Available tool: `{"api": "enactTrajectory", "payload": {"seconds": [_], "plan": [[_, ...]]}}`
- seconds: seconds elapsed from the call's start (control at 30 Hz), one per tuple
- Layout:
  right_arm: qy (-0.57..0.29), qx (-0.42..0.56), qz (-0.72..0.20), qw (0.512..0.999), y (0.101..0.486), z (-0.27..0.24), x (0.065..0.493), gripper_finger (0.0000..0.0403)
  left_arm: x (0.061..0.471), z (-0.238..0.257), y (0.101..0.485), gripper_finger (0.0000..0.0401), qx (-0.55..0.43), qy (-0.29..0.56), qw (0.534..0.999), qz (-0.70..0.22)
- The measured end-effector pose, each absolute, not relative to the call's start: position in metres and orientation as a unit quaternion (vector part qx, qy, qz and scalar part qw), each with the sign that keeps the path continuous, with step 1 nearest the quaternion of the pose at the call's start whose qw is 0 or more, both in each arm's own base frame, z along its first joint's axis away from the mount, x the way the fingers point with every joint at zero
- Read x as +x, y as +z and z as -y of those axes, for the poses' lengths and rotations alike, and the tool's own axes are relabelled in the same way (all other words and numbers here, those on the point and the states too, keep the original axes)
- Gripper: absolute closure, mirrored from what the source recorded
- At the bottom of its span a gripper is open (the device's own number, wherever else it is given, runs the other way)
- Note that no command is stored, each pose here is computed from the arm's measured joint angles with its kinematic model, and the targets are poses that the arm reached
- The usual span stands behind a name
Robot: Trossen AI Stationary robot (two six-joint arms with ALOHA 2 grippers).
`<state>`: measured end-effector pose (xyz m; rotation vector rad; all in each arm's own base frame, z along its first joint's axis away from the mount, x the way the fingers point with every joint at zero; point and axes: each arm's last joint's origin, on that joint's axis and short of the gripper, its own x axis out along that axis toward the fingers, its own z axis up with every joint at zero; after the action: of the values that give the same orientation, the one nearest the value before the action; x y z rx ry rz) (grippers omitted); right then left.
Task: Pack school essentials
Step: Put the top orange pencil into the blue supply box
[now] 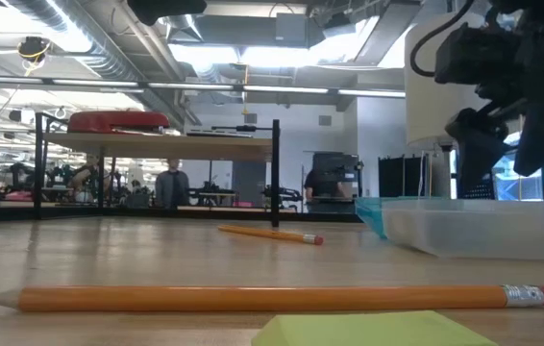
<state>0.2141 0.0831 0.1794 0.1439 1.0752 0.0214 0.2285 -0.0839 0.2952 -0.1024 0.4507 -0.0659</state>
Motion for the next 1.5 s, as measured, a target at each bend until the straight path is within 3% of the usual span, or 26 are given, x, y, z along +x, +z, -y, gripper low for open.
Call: {"api": "enactTrajectory", "payload": {"seconds": [0.33, 0.6, 0.8, 1.17, 1.5], "plan": [[-0.025, 0.086, -0.522, 0.848, 0.21, -0.08, 0.223, 0.0005, 0.229, 0.084, 0.295, 0.0002, -0.051, -0.033, 0.973, -0.223], [-0.131, 0.118, -0.454, 0.873, 0.239, -0.07, 0.238, 0.0005, 0.229, 0.084, 0.295, 0.0002, -0.051, -0.033, 0.973, -0.223], [-0.143, 0.185, -0.39, 0.891, 0.248, -0.062, 0.253, 0.0005, 0.229, 0.084, 0.295, 0.0002, -0.051, -0.033, 0.973, -0.223], [-0.113, 0.239, -0.357, 0.896, 0.227, -0.043, 0.296, 0.0005, 0.229, 0.084, 0.295, 0.0002, -0.051, -0.033, 0.973, -0.223], [-0.116, 0.19, -0.39, 0.894, 0.199, -0.032, 0.346, 0.0005, 0.229, 0.084, 0.295, 0.0002, -0.051, -0.033, 0.973, -0.223]]}}
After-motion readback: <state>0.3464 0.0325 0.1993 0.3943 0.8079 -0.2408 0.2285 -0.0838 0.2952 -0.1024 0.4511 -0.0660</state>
